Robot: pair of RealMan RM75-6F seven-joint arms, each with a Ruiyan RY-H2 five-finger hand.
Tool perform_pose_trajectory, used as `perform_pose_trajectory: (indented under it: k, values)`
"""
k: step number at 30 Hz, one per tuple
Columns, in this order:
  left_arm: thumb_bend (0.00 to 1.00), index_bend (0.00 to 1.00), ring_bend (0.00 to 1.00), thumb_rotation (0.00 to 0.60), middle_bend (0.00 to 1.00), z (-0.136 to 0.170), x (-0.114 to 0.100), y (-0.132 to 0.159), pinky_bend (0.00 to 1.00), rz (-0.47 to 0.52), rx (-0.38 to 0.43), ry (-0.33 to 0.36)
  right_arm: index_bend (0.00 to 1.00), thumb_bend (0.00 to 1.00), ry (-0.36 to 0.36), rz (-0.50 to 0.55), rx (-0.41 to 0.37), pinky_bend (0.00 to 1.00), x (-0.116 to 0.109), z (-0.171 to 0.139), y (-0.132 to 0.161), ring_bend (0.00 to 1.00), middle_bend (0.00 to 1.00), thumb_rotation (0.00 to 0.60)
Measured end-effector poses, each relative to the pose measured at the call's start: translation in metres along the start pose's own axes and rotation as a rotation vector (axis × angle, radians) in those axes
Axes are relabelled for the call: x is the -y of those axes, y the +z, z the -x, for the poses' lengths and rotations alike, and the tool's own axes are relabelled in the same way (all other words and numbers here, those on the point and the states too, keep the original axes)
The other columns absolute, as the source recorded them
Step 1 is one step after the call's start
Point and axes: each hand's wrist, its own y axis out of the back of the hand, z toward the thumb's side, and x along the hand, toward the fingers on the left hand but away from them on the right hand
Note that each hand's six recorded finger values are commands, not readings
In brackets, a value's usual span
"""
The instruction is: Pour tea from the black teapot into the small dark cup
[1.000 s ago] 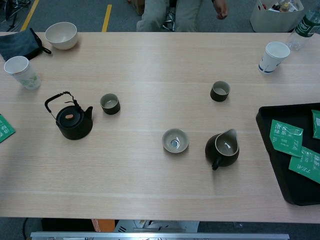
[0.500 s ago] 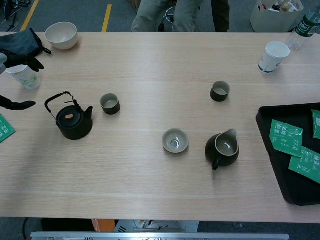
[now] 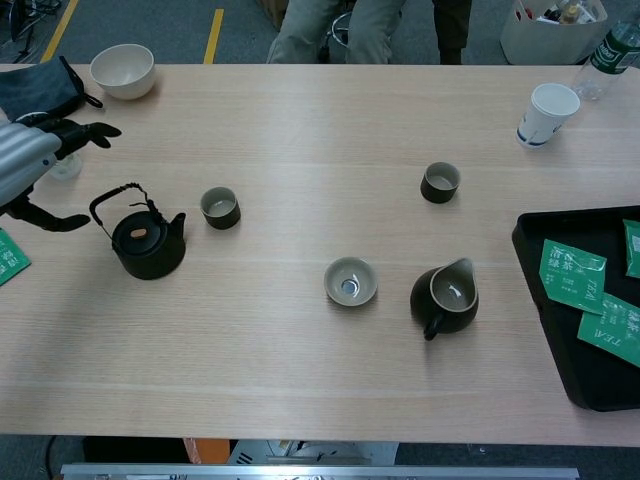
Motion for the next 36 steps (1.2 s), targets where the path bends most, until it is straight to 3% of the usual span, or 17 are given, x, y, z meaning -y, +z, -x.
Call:
perform_pose_trajectory:
  k: [22,36]
  values:
    - [0.2,0.01,0.06,0.6,0.12,-0.032,0.039,-0.016,0.11,-0.107,0.083,-0.001,0.33,0.15,-0.002,-0.011,0.02,0.24,-0.004,-0.005,0.002,0.22,0.33,0.6]
    - [0.2,0.01,0.06,0.6,0.12,-0.029,0.041,-0.03,0.11,-0.143,0.081,-0.005,0.33,0.15,-0.004,-0.017,0.021,0.24,-0.006,-0.006,0.006,0.22,0.33,0.6]
